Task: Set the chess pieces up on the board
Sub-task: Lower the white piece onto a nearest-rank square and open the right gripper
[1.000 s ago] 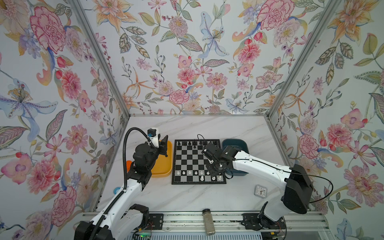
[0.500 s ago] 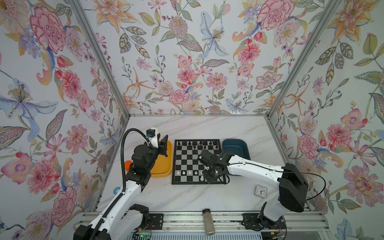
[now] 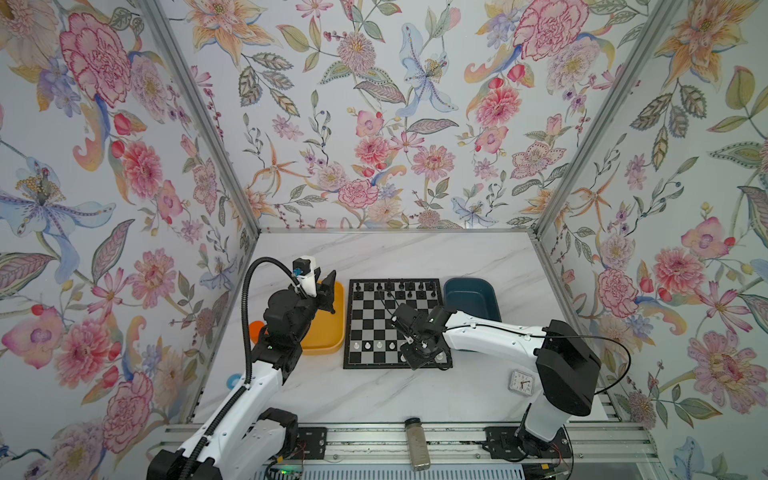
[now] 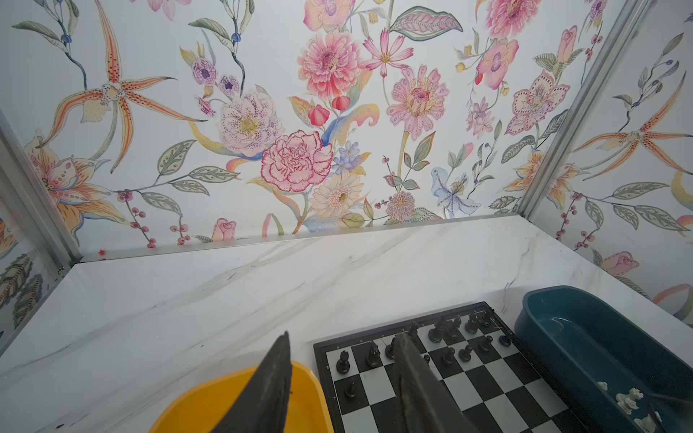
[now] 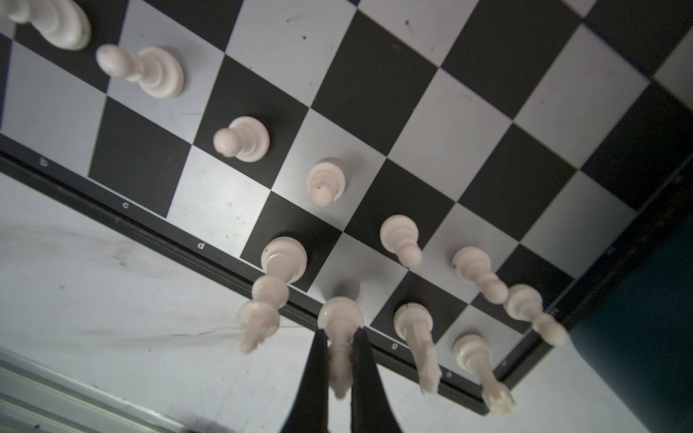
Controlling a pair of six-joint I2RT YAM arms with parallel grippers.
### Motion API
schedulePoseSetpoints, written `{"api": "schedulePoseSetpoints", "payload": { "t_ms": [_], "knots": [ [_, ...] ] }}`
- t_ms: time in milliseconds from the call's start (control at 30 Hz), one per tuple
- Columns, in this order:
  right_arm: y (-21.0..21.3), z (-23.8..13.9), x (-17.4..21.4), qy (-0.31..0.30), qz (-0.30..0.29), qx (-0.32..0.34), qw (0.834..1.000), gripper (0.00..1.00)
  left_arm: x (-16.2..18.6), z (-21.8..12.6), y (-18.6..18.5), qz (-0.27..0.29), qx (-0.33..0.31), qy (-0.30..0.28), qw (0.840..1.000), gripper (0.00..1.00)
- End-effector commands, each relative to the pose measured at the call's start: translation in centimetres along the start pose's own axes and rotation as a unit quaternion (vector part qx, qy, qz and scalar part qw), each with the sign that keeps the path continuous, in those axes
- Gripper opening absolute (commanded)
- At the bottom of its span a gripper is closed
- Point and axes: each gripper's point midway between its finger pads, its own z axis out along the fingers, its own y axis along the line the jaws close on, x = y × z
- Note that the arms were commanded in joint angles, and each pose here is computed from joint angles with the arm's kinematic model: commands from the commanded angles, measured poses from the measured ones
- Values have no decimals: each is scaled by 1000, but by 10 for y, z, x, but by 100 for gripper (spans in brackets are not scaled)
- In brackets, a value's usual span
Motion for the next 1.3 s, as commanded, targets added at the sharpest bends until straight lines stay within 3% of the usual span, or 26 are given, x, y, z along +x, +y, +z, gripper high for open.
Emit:
{"api": "schedulePoseSetpoints", "payload": {
  "t_ms": [0,1267],
  "knots": [
    [-2,10,1,8,10,9,1000,0,-2,-3,0,0,4,-8,1000,46],
    [-8,19,-4,20,26,12,999,0,0,-3,2,6,-2,-4,1000,47]
  ]
}}
